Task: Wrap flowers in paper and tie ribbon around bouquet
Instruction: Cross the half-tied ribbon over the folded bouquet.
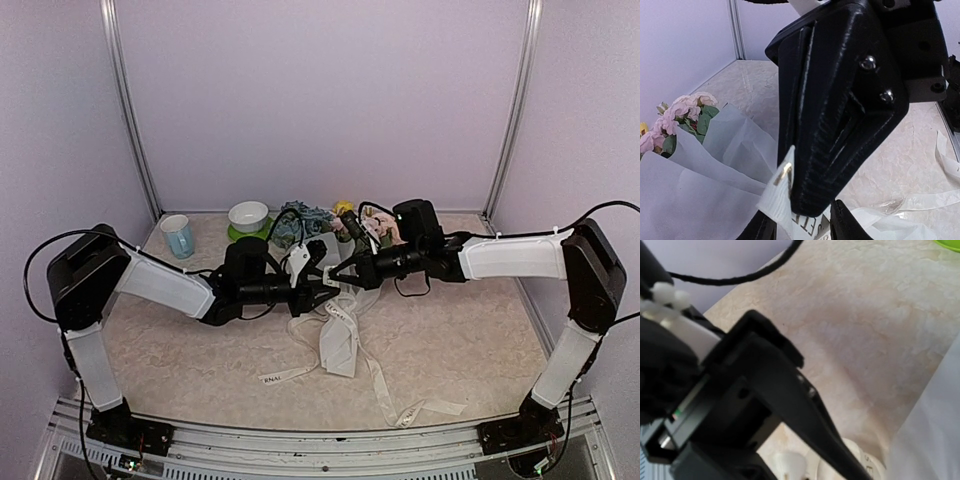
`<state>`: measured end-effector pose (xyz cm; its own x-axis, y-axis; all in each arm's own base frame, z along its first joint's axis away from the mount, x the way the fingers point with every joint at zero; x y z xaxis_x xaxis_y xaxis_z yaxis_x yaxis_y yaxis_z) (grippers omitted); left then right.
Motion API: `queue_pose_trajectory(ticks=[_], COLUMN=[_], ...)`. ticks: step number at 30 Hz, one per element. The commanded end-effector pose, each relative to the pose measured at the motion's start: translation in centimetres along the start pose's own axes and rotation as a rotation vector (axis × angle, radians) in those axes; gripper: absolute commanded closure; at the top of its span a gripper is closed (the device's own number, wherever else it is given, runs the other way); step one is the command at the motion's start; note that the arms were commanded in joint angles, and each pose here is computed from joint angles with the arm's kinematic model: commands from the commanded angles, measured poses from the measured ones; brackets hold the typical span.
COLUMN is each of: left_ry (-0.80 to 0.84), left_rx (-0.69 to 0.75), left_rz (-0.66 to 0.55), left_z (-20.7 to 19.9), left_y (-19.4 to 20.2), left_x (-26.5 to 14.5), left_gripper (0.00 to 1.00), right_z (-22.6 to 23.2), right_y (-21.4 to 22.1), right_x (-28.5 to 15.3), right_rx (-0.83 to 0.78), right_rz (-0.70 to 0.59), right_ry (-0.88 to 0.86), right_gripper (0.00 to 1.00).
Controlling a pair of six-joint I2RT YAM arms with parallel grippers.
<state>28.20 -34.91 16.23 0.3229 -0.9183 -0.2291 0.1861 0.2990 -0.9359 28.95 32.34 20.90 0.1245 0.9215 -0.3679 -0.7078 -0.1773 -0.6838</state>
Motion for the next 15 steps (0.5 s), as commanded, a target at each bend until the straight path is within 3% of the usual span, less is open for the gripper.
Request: queue_pose_trajectory(ticks=[1, 3, 4, 7, 9, 11, 15], left_ry=[0.018, 0.03, 0.028, 0.014, 0.015, 0.021, 0.013], left_rx=[0.002, -0.005, -0.011, -0.031, -0.042, -0.05, -0.064], left_rz=[-0.074, -0.079, -0.076, -0.072, -0.07, -0.069, -0.072], left_z=[0.3, 0.3, 0.3, 0.3, 0.1, -0.1, 0.0], left_y=[-1.2, -1.2, -1.2, -0.7, -0.2, 0.0, 0.0], left_x=[1.0, 1.2, 1.2, 0.9, 0.7, 0.7, 0.7], left_gripper=[0.72, 0.97, 1.0, 1.0, 1.0, 1.0, 1.0], right_z=[0.7, 0.7, 0.6, -0.3, -1.7, -3.5, -6.7], right_y=[-0.3, -0.2, -0.2, -0.3, -0.4, -0.2, 1.2], right_x=[0.4, 0.3, 0.1, -1.0, -2.3, -3.3, -1.6], right_rx=[-0.029, -0.028, -0.028, -0.013, 0.029, 0.096, 0.135], right_rz=[0.0, 0.003, 0.0, -0.035, -0.071, -0.085, 0.005], right_ry=[-0.04, -0.029, -0.015, 0.075, 0.121, 0.169, 0.275], right_gripper=[1.0, 1.0, 1.0, 0.76, 0.68, 0.67, 0.72])
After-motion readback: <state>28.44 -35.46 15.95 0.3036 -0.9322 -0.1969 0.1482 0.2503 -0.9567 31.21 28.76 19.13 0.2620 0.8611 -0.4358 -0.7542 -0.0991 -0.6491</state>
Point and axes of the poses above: each gripper's point midway between its finger pads, its own x axis out along the fingers, its own z axis along the line the jaws close on, y = z × x, the point moved 7 cm from there along -x, back along the fingers, and after that the axes turned 13 degrees about x, right-handed, at the moved point
